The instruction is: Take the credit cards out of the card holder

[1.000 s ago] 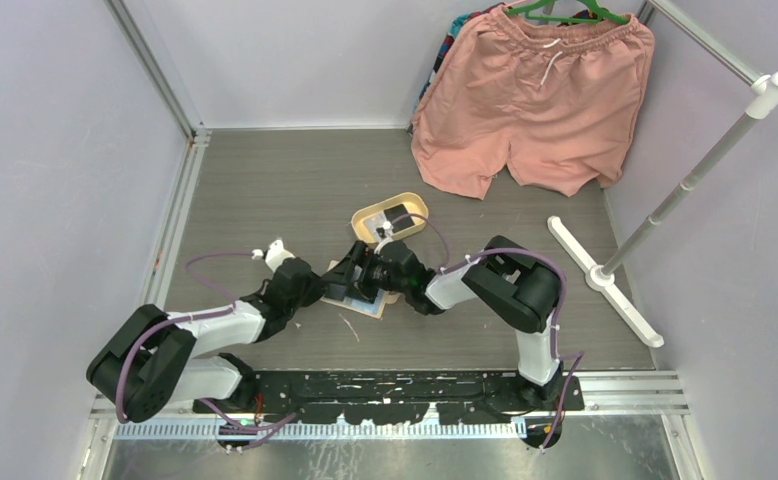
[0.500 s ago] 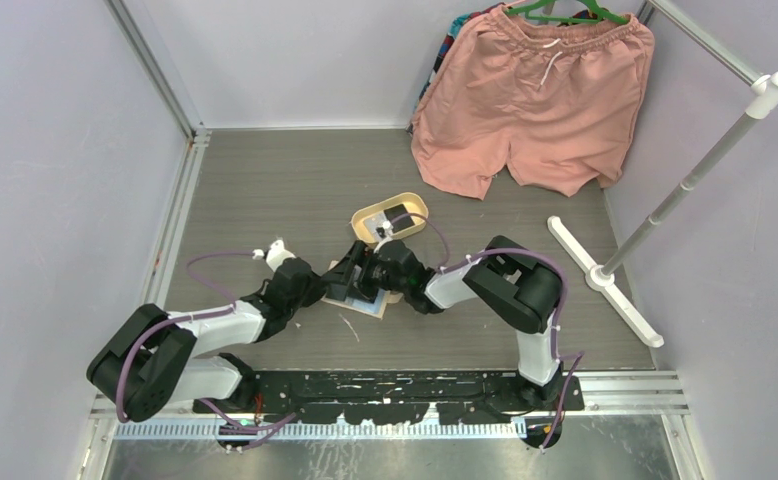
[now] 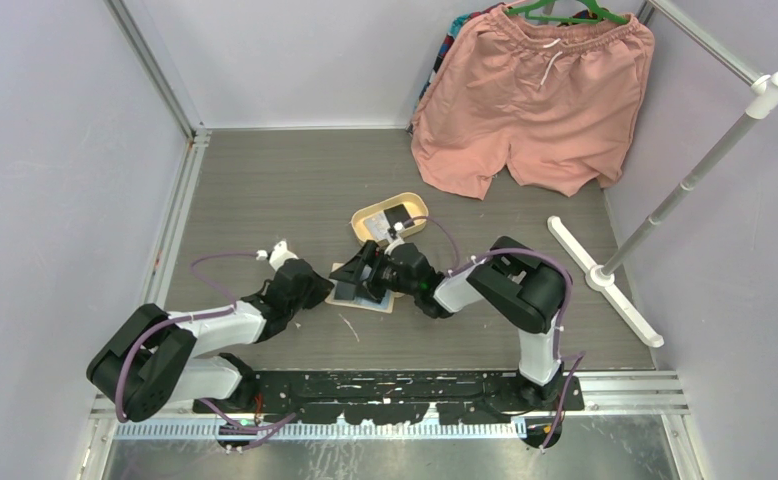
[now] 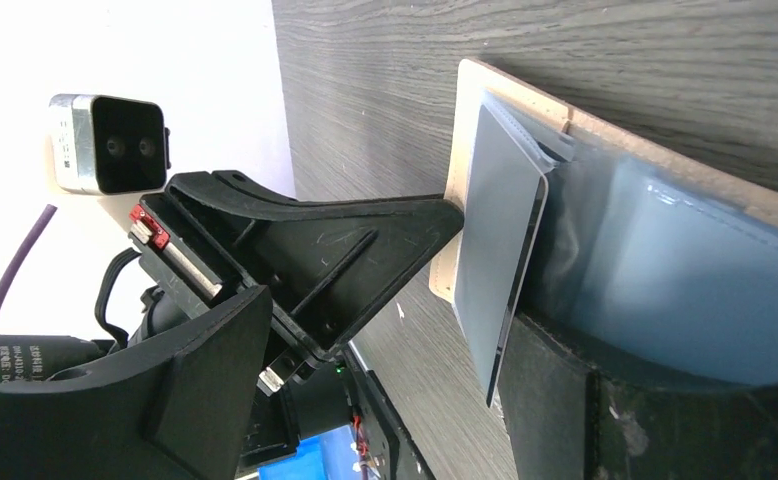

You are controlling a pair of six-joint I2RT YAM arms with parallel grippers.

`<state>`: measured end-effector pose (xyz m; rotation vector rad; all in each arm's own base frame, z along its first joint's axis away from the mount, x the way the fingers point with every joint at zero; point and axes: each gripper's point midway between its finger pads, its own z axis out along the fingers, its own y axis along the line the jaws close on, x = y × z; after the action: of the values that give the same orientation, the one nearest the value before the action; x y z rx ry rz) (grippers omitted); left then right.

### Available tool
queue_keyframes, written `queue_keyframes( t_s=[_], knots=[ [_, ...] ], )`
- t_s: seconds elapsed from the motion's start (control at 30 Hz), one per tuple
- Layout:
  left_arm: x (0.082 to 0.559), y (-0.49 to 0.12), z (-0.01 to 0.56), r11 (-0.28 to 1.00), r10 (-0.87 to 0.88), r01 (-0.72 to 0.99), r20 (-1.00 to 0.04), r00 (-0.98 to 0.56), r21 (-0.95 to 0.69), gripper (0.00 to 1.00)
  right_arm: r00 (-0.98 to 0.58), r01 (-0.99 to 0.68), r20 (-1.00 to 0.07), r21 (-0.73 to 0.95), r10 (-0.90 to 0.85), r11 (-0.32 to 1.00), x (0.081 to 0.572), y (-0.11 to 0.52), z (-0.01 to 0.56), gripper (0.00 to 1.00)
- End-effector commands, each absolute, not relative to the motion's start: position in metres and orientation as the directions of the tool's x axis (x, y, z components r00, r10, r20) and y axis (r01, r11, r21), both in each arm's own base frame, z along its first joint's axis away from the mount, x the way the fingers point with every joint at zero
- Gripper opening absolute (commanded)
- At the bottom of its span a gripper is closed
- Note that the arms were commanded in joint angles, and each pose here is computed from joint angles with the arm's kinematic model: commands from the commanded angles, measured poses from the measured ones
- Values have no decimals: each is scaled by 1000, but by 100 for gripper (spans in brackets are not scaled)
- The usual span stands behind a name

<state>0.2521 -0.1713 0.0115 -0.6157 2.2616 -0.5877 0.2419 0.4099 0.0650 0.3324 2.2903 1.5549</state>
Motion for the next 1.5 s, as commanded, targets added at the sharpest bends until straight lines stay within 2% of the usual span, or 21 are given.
queue_keyframes(
  t_s=[0.0,0.3,0.7,0.97,1.2,1.33,1.47],
  knots=[
    [175,-134,-55,893,-432,-329,-376,-820,-307,0,-882,-62,-185,957,433,284,253,406,103,83],
    [175,-133,-55,893,-433,-330,-378,-818,-307,0,-878,-69,-173,969,447,239,254,396,113,83],
    [175,-133,-56,894,-431,-331,-375,-820,-303,0,-877,-43,-159,966,454,255,250,378,102,79],
    [175,-133,-56,894,-431,-332,-373,-822,-301,0,-890,-27,-141,966,434,259,247,377,97,56],
    [174,-133,-57,895,-428,-330,-371,-824,-299,0,-898,-2,-126,959,422,283,243,372,86,28],
    [174,-133,-57,895,-429,-332,-369,-825,-299,0,-900,9,-120,956,418,294,242,370,83,23],
    [174,-134,-57,895,-428,-330,-371,-824,-300,0,-902,16,-120,951,415,310,241,368,80,22]
  ],
)
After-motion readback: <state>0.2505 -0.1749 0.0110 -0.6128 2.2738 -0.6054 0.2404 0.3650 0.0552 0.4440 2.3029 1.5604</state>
